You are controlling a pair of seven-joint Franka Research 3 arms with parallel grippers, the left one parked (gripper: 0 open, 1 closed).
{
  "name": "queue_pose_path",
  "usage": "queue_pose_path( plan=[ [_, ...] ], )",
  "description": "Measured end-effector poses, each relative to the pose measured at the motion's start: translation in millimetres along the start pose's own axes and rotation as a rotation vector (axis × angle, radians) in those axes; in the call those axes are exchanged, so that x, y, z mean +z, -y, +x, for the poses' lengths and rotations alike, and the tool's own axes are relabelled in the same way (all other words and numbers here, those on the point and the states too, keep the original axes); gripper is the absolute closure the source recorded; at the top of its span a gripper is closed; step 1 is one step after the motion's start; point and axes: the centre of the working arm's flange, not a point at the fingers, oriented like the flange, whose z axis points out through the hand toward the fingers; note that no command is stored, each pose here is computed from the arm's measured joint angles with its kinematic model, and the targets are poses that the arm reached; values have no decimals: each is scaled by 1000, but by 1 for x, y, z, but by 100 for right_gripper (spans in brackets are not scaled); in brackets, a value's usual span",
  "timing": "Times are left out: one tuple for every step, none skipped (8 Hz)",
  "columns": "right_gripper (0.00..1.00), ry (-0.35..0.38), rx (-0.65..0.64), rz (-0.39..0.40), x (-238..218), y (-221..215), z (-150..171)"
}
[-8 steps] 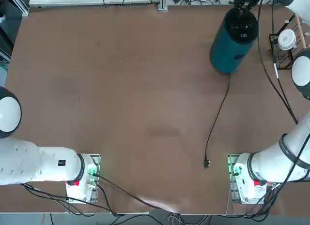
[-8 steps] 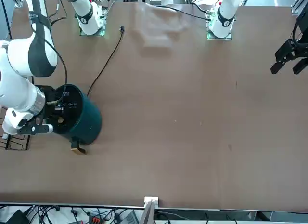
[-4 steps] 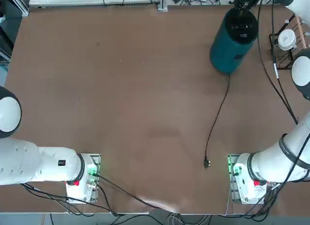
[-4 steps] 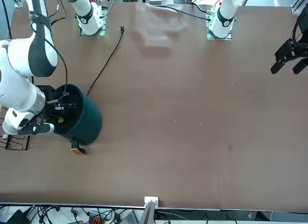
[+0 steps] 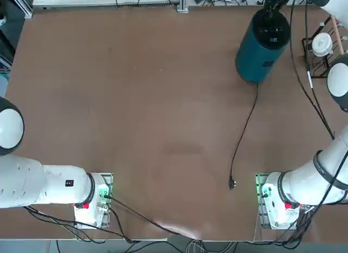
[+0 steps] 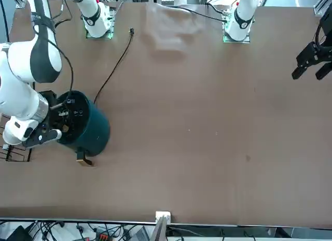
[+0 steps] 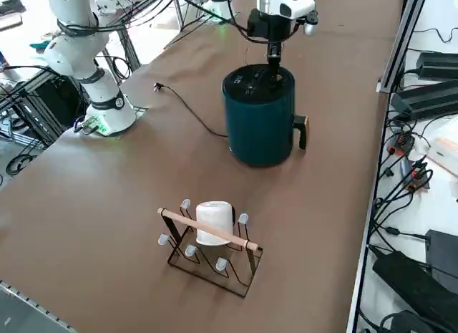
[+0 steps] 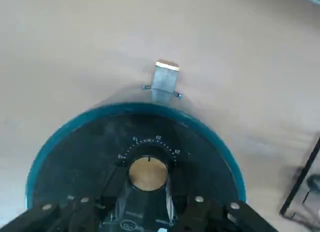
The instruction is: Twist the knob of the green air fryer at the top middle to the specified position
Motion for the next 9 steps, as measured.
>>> queue_pose_path(
  plan=[
    [56, 3, -65, -12, 0, 1, 0],
    [56, 9, -133, -32, 0, 4, 1],
    [56, 16, -211, -56, 0, 9, 3],
    [56, 19, -281, -69, 0, 11, 4],
    [56, 15, -342, -73, 0, 11, 5],
    [56, 10, -395, -76, 0, 10, 6],
    [56, 8, -445, -78, 0, 10, 7],
    [56, 7, -488, -77, 0, 9, 7],
    [56, 6, -530, -73, 0, 9, 7]
  ],
)
